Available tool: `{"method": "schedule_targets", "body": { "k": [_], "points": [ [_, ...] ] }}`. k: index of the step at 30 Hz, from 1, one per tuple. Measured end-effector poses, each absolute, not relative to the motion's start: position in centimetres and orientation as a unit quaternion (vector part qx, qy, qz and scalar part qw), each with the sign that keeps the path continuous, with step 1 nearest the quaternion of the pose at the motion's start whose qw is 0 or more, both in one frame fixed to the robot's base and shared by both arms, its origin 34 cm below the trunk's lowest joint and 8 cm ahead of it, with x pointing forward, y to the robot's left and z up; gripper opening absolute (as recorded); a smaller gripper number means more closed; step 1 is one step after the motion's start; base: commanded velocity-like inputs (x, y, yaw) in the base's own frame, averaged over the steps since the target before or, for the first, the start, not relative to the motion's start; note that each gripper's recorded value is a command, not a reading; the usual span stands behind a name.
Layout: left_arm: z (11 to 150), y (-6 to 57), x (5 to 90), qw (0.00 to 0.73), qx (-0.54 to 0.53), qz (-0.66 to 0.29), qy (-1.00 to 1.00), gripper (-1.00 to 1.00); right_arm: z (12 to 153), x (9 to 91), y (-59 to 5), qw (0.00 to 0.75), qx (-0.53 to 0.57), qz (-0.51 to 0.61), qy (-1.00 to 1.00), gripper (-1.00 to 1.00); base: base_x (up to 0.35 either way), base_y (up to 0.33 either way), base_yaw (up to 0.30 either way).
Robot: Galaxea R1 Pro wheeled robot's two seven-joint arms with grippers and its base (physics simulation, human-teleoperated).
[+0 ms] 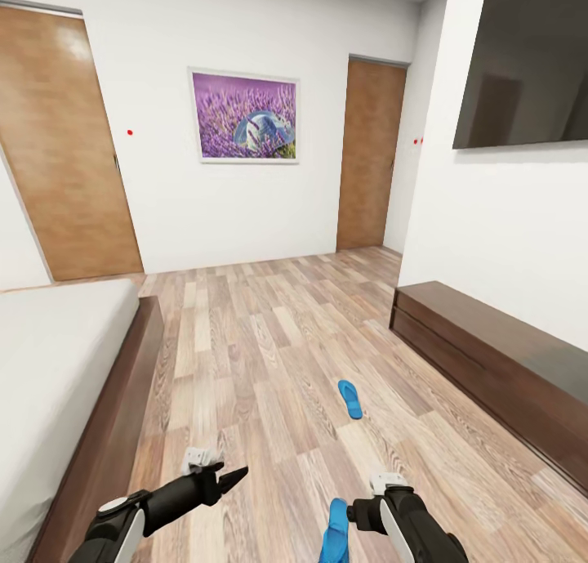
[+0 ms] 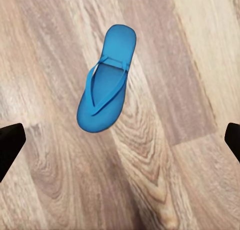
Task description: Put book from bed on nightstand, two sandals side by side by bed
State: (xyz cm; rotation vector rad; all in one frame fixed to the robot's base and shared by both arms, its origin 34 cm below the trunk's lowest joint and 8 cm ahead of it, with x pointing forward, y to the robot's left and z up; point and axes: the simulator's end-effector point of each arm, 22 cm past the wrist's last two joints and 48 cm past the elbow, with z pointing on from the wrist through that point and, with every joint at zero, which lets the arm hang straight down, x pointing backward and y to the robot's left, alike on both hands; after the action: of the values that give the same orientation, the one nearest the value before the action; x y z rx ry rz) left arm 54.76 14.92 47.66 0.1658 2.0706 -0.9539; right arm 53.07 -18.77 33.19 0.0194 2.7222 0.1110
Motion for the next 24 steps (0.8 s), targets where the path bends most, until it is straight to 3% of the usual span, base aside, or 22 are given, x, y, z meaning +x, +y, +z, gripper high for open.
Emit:
{"method": "schedule_targets", "body": {
  "k": [24],
  "points": [
    [42.5,14.9,53.5,0.391,0.056,-0.386,0.834,1.00,28.2,51.3,-18.8,0.185,0.008,0.040,0.982,1.00,0.000,0.000,0.000]
  ]
}}
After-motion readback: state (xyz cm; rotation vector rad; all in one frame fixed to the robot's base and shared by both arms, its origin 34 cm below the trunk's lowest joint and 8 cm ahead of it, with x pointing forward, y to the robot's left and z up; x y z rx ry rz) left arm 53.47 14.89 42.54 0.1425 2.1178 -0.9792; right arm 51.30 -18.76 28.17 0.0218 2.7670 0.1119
